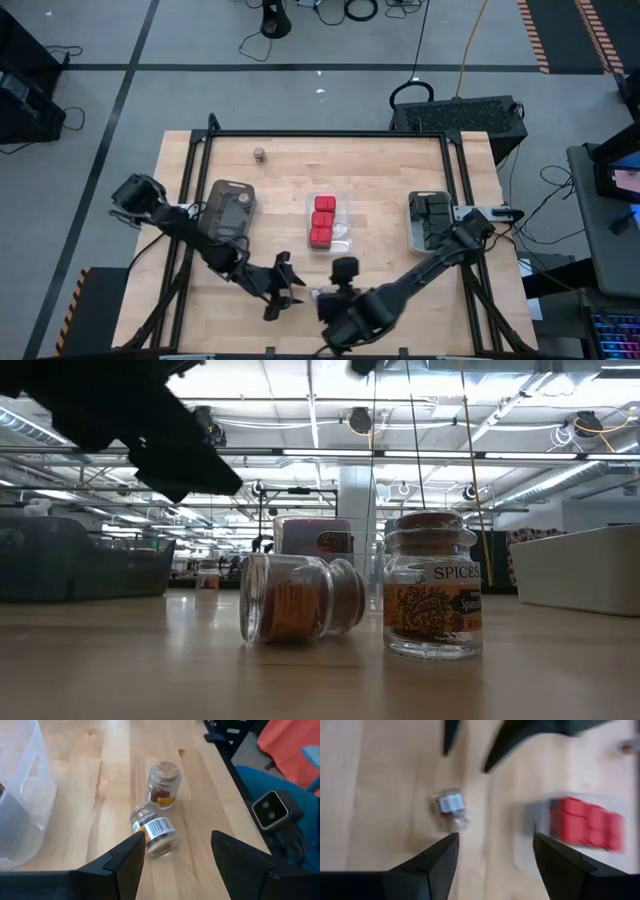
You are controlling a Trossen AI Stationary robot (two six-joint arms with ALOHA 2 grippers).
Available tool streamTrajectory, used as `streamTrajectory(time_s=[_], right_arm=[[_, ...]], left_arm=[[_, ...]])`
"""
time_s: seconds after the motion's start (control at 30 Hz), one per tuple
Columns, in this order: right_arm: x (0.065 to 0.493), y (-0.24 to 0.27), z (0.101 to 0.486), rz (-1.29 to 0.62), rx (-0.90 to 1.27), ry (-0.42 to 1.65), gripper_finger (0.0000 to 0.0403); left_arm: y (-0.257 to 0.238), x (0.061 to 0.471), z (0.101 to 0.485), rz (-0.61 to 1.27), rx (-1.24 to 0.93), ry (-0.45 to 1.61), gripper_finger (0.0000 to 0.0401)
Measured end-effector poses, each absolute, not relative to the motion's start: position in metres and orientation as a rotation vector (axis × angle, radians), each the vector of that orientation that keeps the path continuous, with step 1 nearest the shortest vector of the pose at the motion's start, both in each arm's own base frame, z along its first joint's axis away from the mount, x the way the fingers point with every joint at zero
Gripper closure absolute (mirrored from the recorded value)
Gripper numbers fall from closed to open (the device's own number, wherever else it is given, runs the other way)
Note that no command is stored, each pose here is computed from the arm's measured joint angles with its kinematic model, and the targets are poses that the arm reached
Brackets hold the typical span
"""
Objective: Sort spices by type
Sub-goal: Put the brown seasoning can into the black bin
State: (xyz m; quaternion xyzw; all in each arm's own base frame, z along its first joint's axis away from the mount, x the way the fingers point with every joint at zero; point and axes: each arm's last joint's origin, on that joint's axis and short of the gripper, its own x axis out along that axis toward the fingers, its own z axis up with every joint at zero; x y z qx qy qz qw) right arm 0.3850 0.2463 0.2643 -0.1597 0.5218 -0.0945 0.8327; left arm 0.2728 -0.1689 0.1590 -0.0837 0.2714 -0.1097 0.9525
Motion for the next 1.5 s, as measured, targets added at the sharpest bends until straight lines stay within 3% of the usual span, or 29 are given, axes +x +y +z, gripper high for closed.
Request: streamTrajectory(time_s=[0.4,0.83,1.1,1.5], right_arm=[[0.326,0.250,0.327,-0.373,-0.289,0.945,0.0165],[0.321,0.254,0.329,-0.368,-0.296,0.937,0.0165],[0.321,0.254,0.329,-0.367,-0.294,0.935,0.0165],[0.321,0.254,0.328,-0.366,-0.292,0.934,0.0165]], left_arm=[[-0.180,0.321,0.158,-0.055,-0.148,0.751,0.0169],[-0.186,0.342,0.139,0.080,-0.013,0.892,0.0169],[-0.177,0.343,0.137,0.070,0.065,0.930,0.0169],[-0.164,0.348,0.124,0.022,0.002,0.997,0.0169]])
